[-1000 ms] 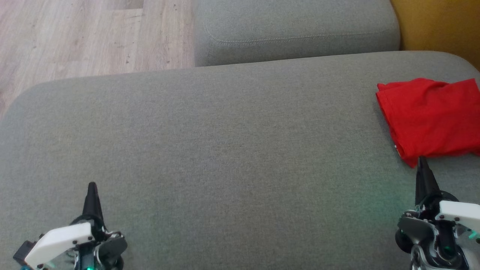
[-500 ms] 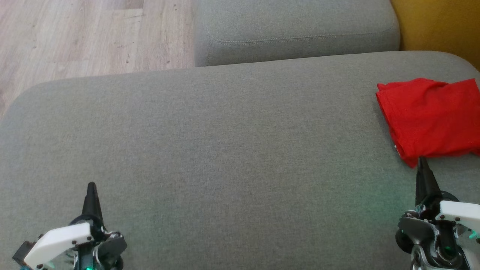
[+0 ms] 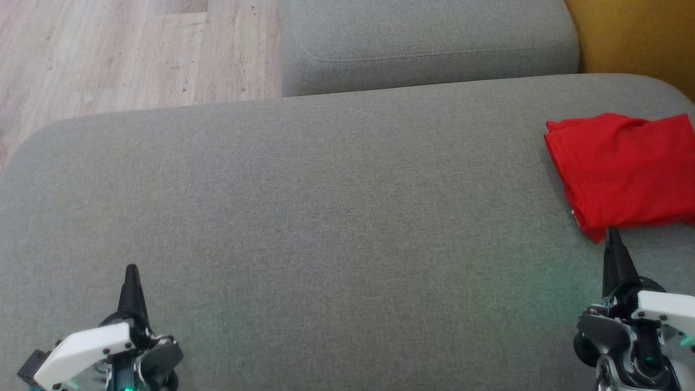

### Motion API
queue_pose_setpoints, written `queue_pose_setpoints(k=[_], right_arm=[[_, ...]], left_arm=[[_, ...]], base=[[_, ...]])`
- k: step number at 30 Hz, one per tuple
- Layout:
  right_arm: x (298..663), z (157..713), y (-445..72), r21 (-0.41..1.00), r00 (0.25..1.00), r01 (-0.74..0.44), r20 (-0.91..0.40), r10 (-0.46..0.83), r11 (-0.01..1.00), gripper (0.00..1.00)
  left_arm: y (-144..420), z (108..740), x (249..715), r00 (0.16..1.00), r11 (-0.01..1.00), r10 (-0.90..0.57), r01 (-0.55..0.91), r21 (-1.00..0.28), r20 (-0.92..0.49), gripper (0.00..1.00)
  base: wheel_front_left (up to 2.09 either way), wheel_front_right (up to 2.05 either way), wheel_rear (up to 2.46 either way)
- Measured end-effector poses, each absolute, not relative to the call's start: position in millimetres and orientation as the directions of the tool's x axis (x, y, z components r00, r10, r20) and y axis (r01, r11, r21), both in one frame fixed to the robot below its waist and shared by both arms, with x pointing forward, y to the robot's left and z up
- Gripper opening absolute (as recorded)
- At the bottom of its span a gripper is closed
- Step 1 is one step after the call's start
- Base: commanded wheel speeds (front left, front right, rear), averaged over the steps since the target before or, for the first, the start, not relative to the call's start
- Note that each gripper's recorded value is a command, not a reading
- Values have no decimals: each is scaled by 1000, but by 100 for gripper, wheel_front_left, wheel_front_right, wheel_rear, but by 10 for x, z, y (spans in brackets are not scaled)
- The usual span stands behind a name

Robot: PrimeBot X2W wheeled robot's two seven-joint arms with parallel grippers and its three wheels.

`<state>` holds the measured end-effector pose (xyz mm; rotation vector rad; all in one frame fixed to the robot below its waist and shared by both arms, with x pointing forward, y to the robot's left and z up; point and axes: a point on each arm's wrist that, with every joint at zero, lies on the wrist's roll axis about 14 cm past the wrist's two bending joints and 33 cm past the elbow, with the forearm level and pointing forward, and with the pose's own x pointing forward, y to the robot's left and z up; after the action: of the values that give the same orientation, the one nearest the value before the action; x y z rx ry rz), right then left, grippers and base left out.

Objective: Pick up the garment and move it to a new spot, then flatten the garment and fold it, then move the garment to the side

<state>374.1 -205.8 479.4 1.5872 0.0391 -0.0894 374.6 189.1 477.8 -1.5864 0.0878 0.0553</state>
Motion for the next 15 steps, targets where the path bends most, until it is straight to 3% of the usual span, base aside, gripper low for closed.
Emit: queue_pose_setpoints(k=[15], right_arm=[[3740, 4794, -2057, 997, 996, 81, -82, -27, -20, 0]], left_arm=[[1896, 4778, 3746, 996, -16, -21, -91, -996, -91, 0]], base=[[0, 0, 0]])
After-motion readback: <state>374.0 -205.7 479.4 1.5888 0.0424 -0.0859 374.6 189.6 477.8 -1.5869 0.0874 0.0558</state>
